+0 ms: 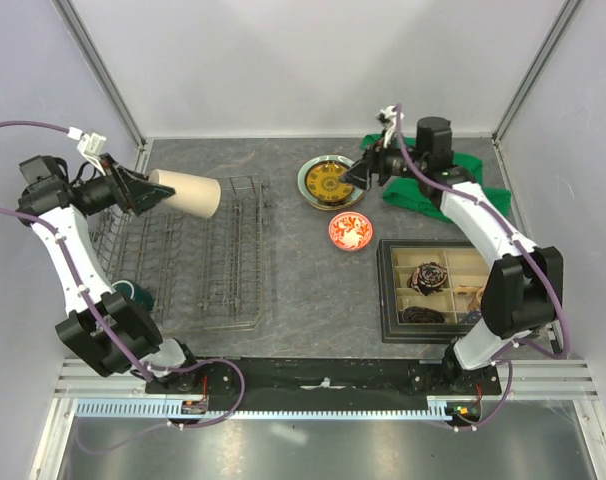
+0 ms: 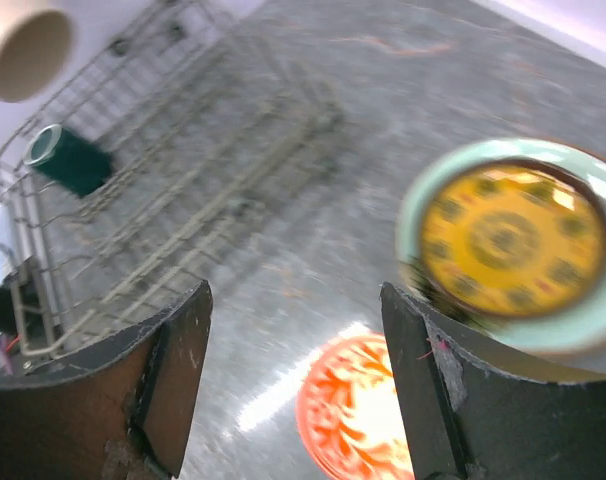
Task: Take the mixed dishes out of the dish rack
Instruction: Place the cup at the center of the board.
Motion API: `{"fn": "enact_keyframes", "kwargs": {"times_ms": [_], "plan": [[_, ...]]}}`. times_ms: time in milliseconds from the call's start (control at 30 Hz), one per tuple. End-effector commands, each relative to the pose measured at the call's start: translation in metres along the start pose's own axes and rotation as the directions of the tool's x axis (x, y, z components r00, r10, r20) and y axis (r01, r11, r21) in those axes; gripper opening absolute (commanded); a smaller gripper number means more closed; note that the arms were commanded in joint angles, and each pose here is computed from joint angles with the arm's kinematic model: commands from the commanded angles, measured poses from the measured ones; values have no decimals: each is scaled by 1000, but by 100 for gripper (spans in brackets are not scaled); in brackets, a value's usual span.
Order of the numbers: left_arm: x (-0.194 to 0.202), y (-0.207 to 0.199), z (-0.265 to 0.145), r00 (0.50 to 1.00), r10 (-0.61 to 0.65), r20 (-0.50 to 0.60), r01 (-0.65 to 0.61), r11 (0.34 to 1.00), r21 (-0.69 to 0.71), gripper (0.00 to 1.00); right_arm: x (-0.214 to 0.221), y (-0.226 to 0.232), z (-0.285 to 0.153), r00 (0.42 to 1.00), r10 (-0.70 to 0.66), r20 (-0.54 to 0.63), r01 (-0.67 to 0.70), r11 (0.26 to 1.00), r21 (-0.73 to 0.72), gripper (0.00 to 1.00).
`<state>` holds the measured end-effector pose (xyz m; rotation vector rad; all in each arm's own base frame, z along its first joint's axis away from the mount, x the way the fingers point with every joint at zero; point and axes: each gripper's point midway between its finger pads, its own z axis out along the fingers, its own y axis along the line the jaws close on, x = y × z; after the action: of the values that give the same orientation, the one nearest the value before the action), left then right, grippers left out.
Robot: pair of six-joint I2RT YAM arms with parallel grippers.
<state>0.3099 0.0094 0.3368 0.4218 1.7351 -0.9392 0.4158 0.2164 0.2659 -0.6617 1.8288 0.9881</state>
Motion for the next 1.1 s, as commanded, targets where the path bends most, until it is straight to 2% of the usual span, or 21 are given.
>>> {"fn": "enact_keyframes", "kwargs": {"times_ms": [0,100,300,333,400,433,767,1067], "plan": [[-21,-59,5,986,-101,135,55,950,307,2,-24,62,18,986,-113,120,130,981,-141,75],[-23,-69,7,979,-134,155,67,925,375,2,-20,95,33,983,-126,136,153,965,-213,74],[-25,-75,20,972,-152,180,74,922,379,1,-15,146,56,977,-130,166,179,926,-331,71],[-26,-74,24,974,-98,204,16,928,372,2,-15,149,61,976,-139,167,188,925,-330,71],[-32,-75,26,972,-140,190,58,923,379,2,-7,158,69,978,-155,137,194,922,-335,71],[-31,-71,29,971,-155,181,75,921,383,2,-9,156,73,970,-194,145,231,921,-313,71],[-43,-58,38,979,-156,130,94,915,392,2,9,154,92,970,-230,82,244,927,-284,71],[-68,-47,43,999,-37,29,26,948,317,2,24,152,100,968,-247,40,248,929,-275,72]]}}
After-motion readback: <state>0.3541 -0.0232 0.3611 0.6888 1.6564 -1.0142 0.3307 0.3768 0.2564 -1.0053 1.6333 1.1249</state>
